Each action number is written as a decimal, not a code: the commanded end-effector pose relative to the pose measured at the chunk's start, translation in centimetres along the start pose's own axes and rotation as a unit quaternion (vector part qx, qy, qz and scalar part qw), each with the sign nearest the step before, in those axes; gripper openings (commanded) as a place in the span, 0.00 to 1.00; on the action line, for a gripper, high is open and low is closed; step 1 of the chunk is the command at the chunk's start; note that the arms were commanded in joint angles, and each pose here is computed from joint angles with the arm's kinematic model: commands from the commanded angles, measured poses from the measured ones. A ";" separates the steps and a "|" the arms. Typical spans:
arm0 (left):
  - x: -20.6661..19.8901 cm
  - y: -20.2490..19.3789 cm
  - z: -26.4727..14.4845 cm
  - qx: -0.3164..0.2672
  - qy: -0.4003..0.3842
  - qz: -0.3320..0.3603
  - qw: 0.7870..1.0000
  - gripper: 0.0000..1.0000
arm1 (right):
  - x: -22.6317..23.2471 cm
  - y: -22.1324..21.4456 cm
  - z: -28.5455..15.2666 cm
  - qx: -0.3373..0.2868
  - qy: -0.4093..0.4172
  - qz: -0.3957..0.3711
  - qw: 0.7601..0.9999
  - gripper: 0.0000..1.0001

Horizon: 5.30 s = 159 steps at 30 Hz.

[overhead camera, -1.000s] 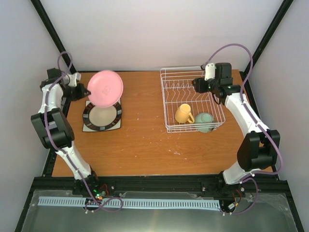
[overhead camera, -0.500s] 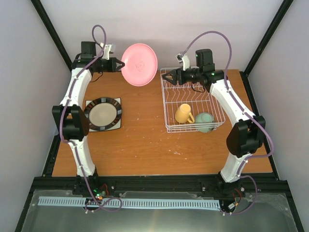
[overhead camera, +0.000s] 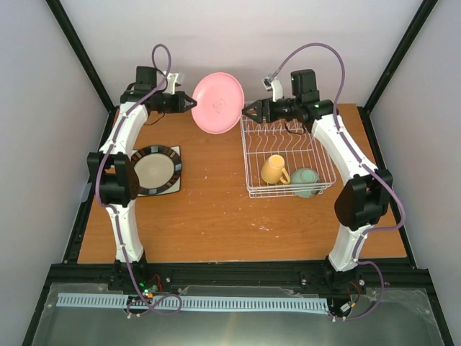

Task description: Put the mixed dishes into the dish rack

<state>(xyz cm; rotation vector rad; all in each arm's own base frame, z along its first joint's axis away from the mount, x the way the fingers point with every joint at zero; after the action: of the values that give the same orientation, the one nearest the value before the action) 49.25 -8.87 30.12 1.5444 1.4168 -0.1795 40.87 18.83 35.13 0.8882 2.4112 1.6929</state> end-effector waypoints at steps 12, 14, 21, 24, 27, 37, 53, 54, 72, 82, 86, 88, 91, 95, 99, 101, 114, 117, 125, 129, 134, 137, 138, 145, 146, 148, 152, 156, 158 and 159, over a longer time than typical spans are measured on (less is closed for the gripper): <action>-5.1 -0.9 0.1 -0.010 -0.056 0.014 0.998 0.01 | -2.6 0.7 3.1 -0.011 0.004 0.028 1.000 0.66; -5.4 -1.0 0.7 -0.006 -0.063 0.016 0.998 0.01 | -2.7 0.6 3.5 -0.014 0.016 0.035 0.999 0.56; -6.4 -1.4 3.8 0.019 -0.095 0.026 0.995 0.01 | -2.7 0.4 4.0 -0.021 0.050 0.049 0.997 0.05; -6.7 -1.4 4.8 0.026 -0.104 0.031 0.994 0.01 | -2.6 0.4 4.0 -0.022 0.054 0.051 0.997 0.03; -6.5 -1.3 5.3 0.029 -0.108 0.032 0.993 0.01 | -2.7 0.4 4.0 -0.019 0.048 0.052 0.997 0.03; -6.1 -0.3 5.5 0.010 -0.065 0.047 0.997 0.94 | -3.2 2.0 1.5 -0.003 -0.096 0.023 0.995 0.03; -9.2 4.0 -5.3 -0.242 0.157 0.151 0.946 1.00 | -6.2 1.8 -5.0 0.066 -0.443 0.056 0.892 0.03; -8.9 4.2 -5.9 -0.246 0.171 0.152 0.942 1.00 | -6.5 1.7 -5.3 0.083 -0.468 0.059 0.878 0.03; -3.2 2.3 -6.2 -0.194 0.345 0.073 0.915 1.00 | -4.0 -2.8 -0.5 0.228 -0.462 0.135 0.847 0.03; -2.5 1.2 -7.5 -0.191 0.349 0.073 0.915 1.00 | -3.4 -4.1 0.8 0.246 -0.460 0.145 0.841 0.03; -2.3 1.0 -7.9 -0.192 0.351 0.076 0.913 1.00 | -3.7 -4.6 1.5 0.250 -0.464 0.149 0.836 0.03; -2.3 1.0 -8.1 -0.192 0.353 0.078 0.912 1.00 | -4.1 -4.4 2.0 0.247 -0.466 0.149 0.837 0.03; -2.1 1.0 -8.2 -0.193 0.358 0.079 0.910 1.00 | -4.5 -4.3 2.8 0.252 -0.469 0.148 0.834 0.03; -1.9 1.0 -8.4 -0.194 0.364 0.080 0.907 1.00 | -5.0 -4.3 3.5 0.257 -0.480 0.145 0.826 0.03; -1.4 1.1 -8.2 -0.192 0.369 0.083 0.906 1.00 | -5.5 -5.0 4.1 0.270 -0.483 0.146 0.820 0.03; -1.2 1.2 -8.0 -0.190 0.370 0.084 0.906 1.00 | -5.8 -5.6 4.5 0.281 -0.477 0.148 0.819 0.03; -0.3 0.4 -7.7 -0.175 0.388 0.077 0.902 1.00 | -5.0 -7.4 7.0 0.326 -0.427 0.134 0.833 0.15; -0.1 0.2 -7.7 -0.173 0.391 0.075 0.901 1.00 | -4.5 -7.3 7.4 0.327 -0.418 0.123 0.838 0.21; 0.1 0.1 -7.6 -0.171 0.392 0.074 0.901 1.00 | -3.7 -6.8 7.3 0.322 -0.411 0.115 0.845 0.49; 0.2 0.0 -7.6 -0.170 0.399 0.075 0.898 1.00 | -3.6 -6.6 6.7 0.321 -0.424 0.111 0.839 0.53; 2.8 -0.5 -10.1 -0.182 0.384 0.019 0.905 1.00 | -3.2 -5.5 5.2 0.291 -0.457 0.105 0.834 0.60; 5.3 -1.2 -12.8 -0.201 0.353 -0.042 0.913 1.00 | -2.7 -4.6 4.2 0.267 -0.465 0.102 0.838 0.65; 6.0 -1.6 -13.6 -0.208 0.339 -0.059 0.916 1.00 | -2.6 -4.4 3.9 0.262 -0.466 0.101 0.839 0.67; 10.3 -4.5 -17.1 -0.229 0.288 -0.161 0.916 1.00 | -1.6 -2.4 2.3 0.206 -0.448 0.104 0.863 0.80; 10.8 -4.9 -17.0 -0.221 0.277 -0.171 0.919 1.00 | -1.5 -2.3 2.1 0.203 -0.449 0.105 0.864 0.80; 11.8 -5.7 -17.2 -0.209 0.253 -0.195 0.924 1.00 | -1.4 -2.0 1.8 0.195 -0.446 0.102 0.868 0.81; 13.5 -7.2 -17.3 -0.177 0.191 -0.231 0.937 1.00 | -1.4 -1.5 1.0 0.185 -0.458 0.099 0.864 0.81; 15.8 -9.1 -17.4 -0.133 0.189 -0.258 0.938 0.98 | -1.2 0.1 -0.6 0.149 -0.483 0.084 0.859 0.81; 16.9 -10.2 -17.7 -0.115 0.196 -0.271 0.936 0.92 | -1.0 0.9 -1.5 0.130 -0.491 0.079 0.858 0.81; 17.4 -10.7 -17.9 -0.108 0.200 -0.277 0.933 0.85 | -1.0 1.2 -1.8 0.124 -0.494 0.075 0.857 0.81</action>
<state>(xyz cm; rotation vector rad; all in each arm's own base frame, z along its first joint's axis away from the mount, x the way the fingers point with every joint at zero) 38.42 13.08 23.37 0.9670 2.0808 0.0873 42.14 18.62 32.59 1.5580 1.9676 0.5208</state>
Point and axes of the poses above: each gripper's point midway between its finger pads, its own z axis out along the fingers, its own x axis along the line the jaws close on, y = z × x, the point moved 9 cm from there along -z, back along the fingers, and after that the axes turned 13 degrees about -z, right-handed, at the moved point
